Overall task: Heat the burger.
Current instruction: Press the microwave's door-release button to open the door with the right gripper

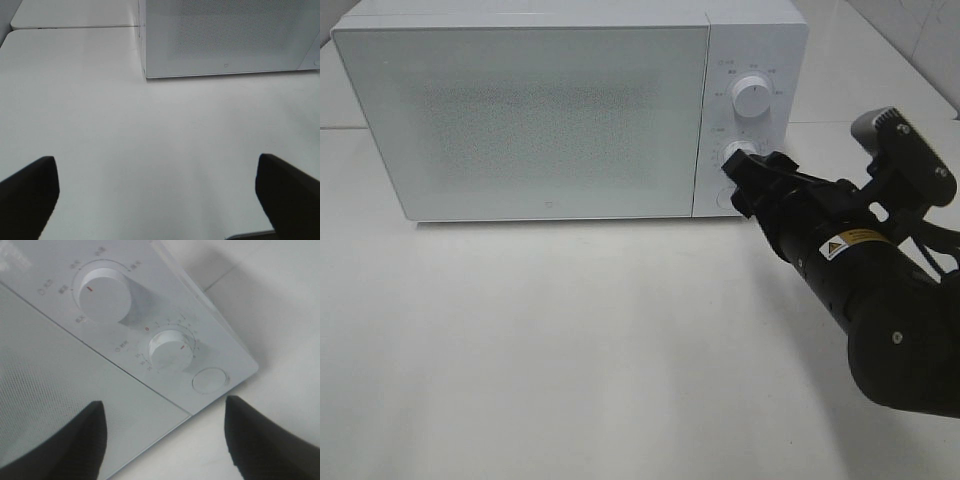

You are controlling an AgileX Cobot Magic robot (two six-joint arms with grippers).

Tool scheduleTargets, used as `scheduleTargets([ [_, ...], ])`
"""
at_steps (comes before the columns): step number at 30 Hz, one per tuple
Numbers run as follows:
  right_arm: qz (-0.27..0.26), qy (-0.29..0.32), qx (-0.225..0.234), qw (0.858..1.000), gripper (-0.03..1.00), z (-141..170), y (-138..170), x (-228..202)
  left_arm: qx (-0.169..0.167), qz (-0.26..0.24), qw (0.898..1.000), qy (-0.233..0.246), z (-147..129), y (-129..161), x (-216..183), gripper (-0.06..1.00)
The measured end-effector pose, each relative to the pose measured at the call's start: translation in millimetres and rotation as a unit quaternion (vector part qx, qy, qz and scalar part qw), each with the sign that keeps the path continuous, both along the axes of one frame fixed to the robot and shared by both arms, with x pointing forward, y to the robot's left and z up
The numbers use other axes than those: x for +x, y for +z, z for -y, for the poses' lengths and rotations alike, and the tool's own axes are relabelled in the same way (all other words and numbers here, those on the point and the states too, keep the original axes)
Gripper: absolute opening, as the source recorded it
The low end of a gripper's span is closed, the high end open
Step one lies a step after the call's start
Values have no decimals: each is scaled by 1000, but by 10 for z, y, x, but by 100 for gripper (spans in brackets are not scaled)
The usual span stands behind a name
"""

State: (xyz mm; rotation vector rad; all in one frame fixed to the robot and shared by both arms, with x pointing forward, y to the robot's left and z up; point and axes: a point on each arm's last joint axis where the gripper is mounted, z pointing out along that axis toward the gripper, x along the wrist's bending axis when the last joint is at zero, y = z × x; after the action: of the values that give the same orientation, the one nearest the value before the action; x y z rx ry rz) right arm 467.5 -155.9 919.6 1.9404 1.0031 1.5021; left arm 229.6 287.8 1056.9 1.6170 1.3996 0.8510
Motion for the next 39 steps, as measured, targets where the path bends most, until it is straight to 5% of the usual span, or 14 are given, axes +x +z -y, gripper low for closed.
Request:
scheduleTargets([
  [1,-15,-18,71,997,63,-5,-18,-6,0,0,1000,0,0,0,0,99],
  [2,-15,-18,71,997,63,-5,-18,-6,0,0,1000,0,0,0,0,99],
  [3,-29,-40,147,988,58,-9,-33,-11,0,0,1000,0,0,0,0,99],
  [4,-29,-40,147,988,58,-9,-33,-11,0,0,1000,0,0,0,0,99],
  [5,-42,-61,215,974,52,-14,-47,-16,0,0,1000,0,0,0,0,99],
  [7,-47,-69,239,968,48,-15,-54,-19,0,0,1000,0,0,0,0,99],
  [9,-56,-97,324,939,32,-17,-65,-21,0,0,1000,0,0,0,0,99],
  [12,-58,-110,359,925,20,-17,-65,-21,0,0,1000,0,0,0,0,99],
  [19,-66,-119,369,919,1,-12,-84,-25,0,0,1000,0,0,0,0,99],
  [39,-86,-171,381,905,1,-84,-407,355,0,0,1000,0,0,0,0,99],
])
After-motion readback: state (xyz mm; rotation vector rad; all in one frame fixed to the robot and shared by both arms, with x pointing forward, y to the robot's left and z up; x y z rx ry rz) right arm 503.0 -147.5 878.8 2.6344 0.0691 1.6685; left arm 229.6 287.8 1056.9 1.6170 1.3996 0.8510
